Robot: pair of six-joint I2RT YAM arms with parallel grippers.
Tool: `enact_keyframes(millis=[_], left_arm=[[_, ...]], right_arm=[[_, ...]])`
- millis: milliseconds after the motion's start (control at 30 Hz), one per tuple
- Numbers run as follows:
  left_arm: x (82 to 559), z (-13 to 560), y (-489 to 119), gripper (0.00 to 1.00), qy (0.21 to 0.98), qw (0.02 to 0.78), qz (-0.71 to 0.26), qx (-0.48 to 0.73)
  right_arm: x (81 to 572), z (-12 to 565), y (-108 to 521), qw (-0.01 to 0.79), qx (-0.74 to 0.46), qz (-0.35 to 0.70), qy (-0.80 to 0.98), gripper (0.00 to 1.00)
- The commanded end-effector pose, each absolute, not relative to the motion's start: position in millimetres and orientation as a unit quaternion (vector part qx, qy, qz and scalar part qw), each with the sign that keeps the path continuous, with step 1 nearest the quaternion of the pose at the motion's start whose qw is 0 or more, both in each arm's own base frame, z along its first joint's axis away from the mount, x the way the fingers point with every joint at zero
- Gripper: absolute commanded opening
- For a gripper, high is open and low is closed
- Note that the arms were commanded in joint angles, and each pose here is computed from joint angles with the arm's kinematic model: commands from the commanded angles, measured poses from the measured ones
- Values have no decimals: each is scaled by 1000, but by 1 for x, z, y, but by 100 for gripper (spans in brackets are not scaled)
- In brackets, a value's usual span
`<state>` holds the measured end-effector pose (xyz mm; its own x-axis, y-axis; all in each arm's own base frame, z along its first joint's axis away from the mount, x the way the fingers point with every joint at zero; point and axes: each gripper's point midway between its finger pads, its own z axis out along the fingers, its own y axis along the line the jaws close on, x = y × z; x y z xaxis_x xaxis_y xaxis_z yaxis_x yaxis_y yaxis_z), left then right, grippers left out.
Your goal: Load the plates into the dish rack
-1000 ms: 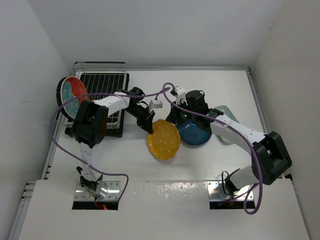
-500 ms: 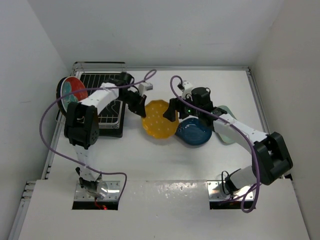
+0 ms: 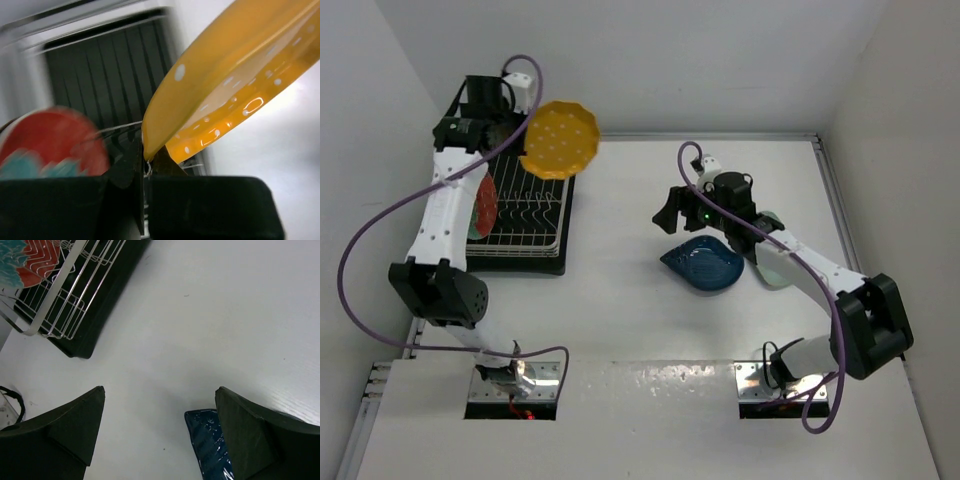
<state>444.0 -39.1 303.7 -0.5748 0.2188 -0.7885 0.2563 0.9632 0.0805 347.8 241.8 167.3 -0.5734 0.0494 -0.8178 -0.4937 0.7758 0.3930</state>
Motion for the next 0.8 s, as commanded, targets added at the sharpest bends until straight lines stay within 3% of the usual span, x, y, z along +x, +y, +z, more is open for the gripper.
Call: enact_keyframes(millis=[0, 300, 567, 767], left_arm=[[417, 395, 56, 0, 833, 530, 150, -50], [337, 383, 124, 0, 806, 488, 274, -194], [332, 347, 126, 0, 808, 469, 249, -253], [322, 340, 141, 0, 765, 465, 288, -339]], right_arm=[[350, 186, 239, 470, -108, 319, 816, 90], [345, 179, 236, 476, -95, 327, 811, 90], [345, 179, 236, 476, -98, 328, 810, 88], [343, 172, 235, 469, -87, 329, 815, 88]])
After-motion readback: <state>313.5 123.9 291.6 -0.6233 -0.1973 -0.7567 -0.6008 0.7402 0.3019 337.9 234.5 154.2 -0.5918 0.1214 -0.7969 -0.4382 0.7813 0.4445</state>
